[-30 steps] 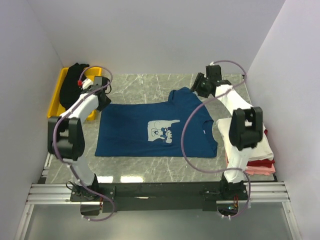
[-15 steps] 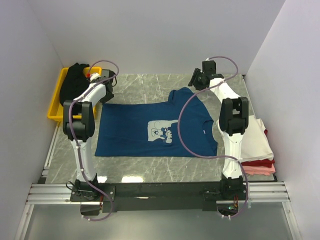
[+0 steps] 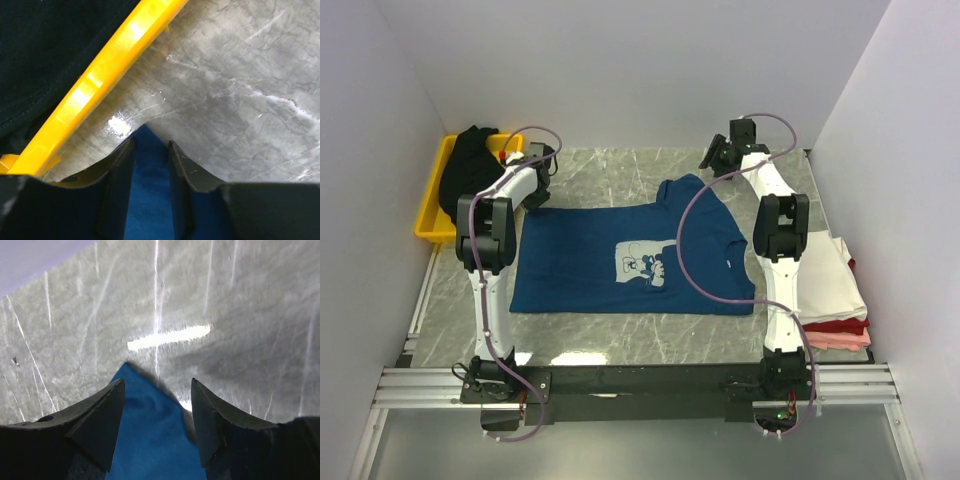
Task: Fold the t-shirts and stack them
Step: Fold the tshirt
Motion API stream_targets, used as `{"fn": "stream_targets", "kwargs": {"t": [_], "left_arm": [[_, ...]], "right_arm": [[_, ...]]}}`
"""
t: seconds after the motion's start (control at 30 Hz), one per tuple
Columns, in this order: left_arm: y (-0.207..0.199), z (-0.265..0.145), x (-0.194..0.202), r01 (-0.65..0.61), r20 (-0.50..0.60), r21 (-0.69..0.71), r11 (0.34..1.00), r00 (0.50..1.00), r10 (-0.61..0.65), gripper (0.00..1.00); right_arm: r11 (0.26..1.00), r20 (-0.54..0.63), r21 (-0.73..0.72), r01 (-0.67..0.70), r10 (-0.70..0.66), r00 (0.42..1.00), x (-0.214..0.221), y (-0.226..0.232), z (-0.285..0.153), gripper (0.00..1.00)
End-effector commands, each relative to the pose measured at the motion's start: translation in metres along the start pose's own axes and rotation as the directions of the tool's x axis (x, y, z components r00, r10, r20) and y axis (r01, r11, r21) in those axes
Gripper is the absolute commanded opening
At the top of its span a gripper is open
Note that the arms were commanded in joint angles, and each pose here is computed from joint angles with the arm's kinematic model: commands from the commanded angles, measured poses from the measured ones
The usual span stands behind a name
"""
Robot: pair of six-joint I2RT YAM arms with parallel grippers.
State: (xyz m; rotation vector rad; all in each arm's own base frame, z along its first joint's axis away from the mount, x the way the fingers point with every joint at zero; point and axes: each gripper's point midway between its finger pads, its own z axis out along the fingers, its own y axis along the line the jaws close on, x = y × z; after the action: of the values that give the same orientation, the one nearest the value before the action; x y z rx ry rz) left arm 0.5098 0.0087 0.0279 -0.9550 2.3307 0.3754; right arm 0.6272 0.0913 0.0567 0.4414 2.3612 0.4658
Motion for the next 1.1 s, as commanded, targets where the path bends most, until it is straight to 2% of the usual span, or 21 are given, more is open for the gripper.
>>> {"fn": "stream_targets", "kwargs": {"t": [0.0, 0.27, 0.67, 0.77, 0.87, 1.0, 1.07], "left_arm": [[-0.007, -0.007, -0.009, 0.025, 0.019, 0.02, 0.999, 0.999, -0.025, 0.37], [-0.009, -0.007, -0.007, 0.018, 0.009, 0.036, 0.999, 1.0, -0.018, 0.34], [-0.01, -0.009, -0.005, 0.014, 0.002, 0.055, 0.998, 1.0, -0.015, 0.34], [-0.01, -0.011, -0.007, 0.012, 0.005, 0.058, 0.998, 1.0, -0.012, 0.33], [-0.011, -0.011, -0.007, 0.008, 0.005, 0.061, 0.998, 1.0, -0.008, 0.32], [-0.011, -0.013, -0.008, 0.011, 0.006, 0.071, 0.997, 1.0, -0.011, 0.21], [-0.011, -0.013, -0.009, 0.012, 0.008, 0.072, 0.997, 1.0, -0.012, 0.17]], "right_arm": [[0.999, -0.013, -0.018, -0.052, 0.051, 0.999, -0.004, 0.008, -0.004, 0.63], [0.99, -0.095, -0.052, -0.128, 0.123, 0.988, 0.02, 0.015, 0.006, 0.61], [0.982, -0.135, 0.008, -0.188, 0.187, 0.973, 0.043, 0.014, 0.018, 0.54], [0.981, -0.157, 0.009, -0.193, 0.192, 0.969, 0.053, 0.015, 0.022, 0.48], [0.979, -0.169, -0.005, -0.203, 0.199, 0.965, 0.057, 0.016, 0.022, 0.35], [0.98, -0.13, -0.017, -0.196, 0.192, 0.973, 0.044, 0.021, 0.009, 0.17], [0.981, -0.11, -0.021, -0.191, 0.188, 0.976, 0.037, 0.02, 0.004, 0.14]]}}
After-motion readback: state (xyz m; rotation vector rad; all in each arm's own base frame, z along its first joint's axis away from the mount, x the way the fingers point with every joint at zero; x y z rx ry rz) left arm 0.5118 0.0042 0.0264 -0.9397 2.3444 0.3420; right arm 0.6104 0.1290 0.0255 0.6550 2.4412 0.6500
